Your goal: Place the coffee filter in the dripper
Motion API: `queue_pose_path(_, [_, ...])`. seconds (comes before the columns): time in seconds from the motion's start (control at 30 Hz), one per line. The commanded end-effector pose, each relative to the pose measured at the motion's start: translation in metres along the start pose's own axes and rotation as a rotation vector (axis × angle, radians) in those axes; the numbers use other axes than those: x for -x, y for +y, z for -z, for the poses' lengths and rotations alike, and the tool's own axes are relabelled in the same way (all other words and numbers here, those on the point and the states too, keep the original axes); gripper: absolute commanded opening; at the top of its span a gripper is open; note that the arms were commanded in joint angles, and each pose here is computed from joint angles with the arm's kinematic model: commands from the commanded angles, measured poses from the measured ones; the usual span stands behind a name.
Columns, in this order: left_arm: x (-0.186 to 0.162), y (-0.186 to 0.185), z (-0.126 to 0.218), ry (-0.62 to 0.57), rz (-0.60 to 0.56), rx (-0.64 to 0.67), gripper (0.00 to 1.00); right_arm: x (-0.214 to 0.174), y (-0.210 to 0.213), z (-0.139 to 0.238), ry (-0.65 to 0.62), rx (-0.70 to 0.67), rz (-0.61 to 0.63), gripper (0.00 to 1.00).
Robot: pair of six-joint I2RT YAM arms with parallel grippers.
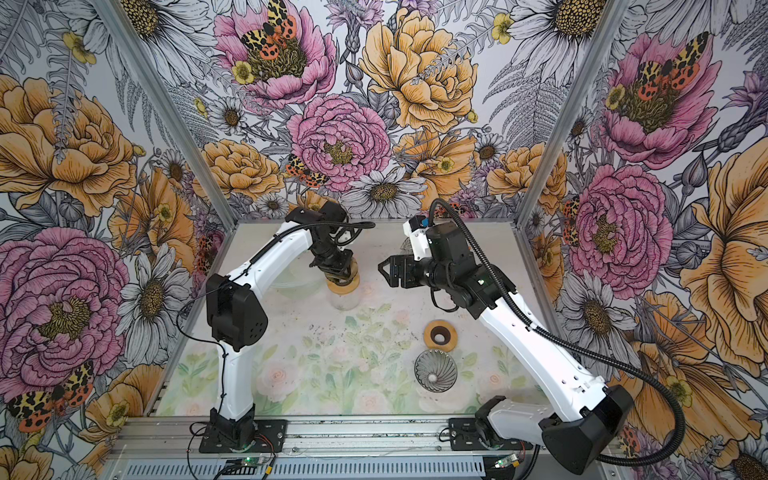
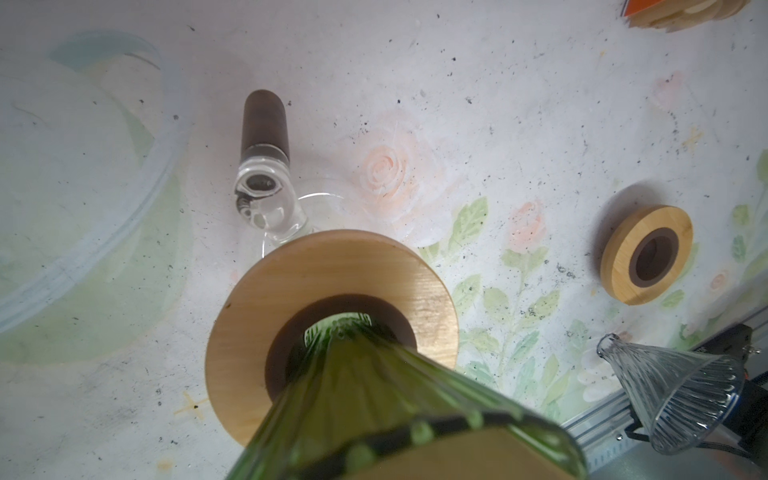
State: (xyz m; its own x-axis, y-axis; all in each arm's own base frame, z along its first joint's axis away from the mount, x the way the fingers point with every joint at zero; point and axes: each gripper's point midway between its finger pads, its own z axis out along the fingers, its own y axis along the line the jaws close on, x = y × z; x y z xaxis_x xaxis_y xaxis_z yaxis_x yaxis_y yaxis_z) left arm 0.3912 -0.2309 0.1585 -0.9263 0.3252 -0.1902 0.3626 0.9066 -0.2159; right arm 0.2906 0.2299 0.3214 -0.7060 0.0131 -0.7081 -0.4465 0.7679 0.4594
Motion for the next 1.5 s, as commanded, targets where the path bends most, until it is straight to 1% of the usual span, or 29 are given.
queue_pose_path(0.0, [0.007, -0.002, 0.006, -0.012, 0.024, -0.038, 0.29, 0.004, 0.006, 0.005, -0.016, 0.022, -0.003, 0.84])
queue_pose_path(0.1, [0.009, -0.006, 0.015, -0.029, 0.023, -0.06, 0.32, 0.006, 0.006, 0.004, -0.015, 0.023, -0.008, 0.84])
queue_pose_path(0.27, [0.014, -0.011, 0.035, -0.069, 0.024, -0.102, 0.33, 0.009, 0.008, 0.0, -0.012, 0.026, -0.027, 0.83])
queue_pose_path(0.5, [0.006, -0.005, 0.04, -0.059, 0.024, -0.072, 0.33, 0.014, 0.008, -0.003, -0.015, 0.02, -0.038, 0.83])
queue_pose_path(0.63, [0.005, -0.003, 0.043, -0.066, 0.025, -0.059, 0.38, 0.015, 0.007, -0.005, -0.013, 0.018, -0.046, 0.83])
queue_pose_path(0.67, [0.006, -0.002, 0.044, -0.071, 0.027, -0.053, 0.37, 0.014, 0.007, -0.006, -0.011, 0.016, -0.047, 0.83])
queue_pose_path(0.73, [0.008, -0.003, 0.047, -0.081, 0.027, -0.054, 0.28, 0.013, 0.006, -0.007, -0.006, 0.017, -0.049, 0.82])
queue_pose_path(0.77, [0.009, -0.004, 0.049, -0.088, 0.026, -0.053, 0.25, 0.013, 0.007, -0.007, -0.005, 0.017, -0.048, 0.81])
queue_pose_path(0.97, [0.013, -0.011, 0.057, -0.118, 0.014, -0.049, 0.16, 0.011, 0.009, -0.013, 0.006, 0.015, -0.045, 0.73])
queue_pose_path(1.07, [0.015, -0.012, 0.06, -0.131, 0.004, -0.026, 0.12, 0.011, 0.008, -0.021, 0.016, 0.003, -0.056, 0.72])
queue_pose_path(1.17, [0.016, -0.015, 0.066, -0.149, -0.009, -0.008, 0.11, 0.016, 0.007, -0.027, 0.009, -0.023, -0.079, 0.71])
queue_pose_path(1.27, [0.015, -0.017, 0.069, -0.157, -0.014, -0.01, 0.11, 0.019, -0.001, -0.037, 0.006, -0.066, -0.128, 0.69])
queue_pose_path(1.37, [0.013, -0.013, 0.072, -0.158, 0.008, -0.01, 0.11, 0.018, -0.004, -0.051, 0.028, -0.076, -0.164, 0.68])
queue_pose_path(1.47, [0.013, -0.014, 0.083, -0.183, 0.017, -0.019, 0.11, 0.019, -0.003, -0.063, 0.042, -0.082, -0.177, 0.68])
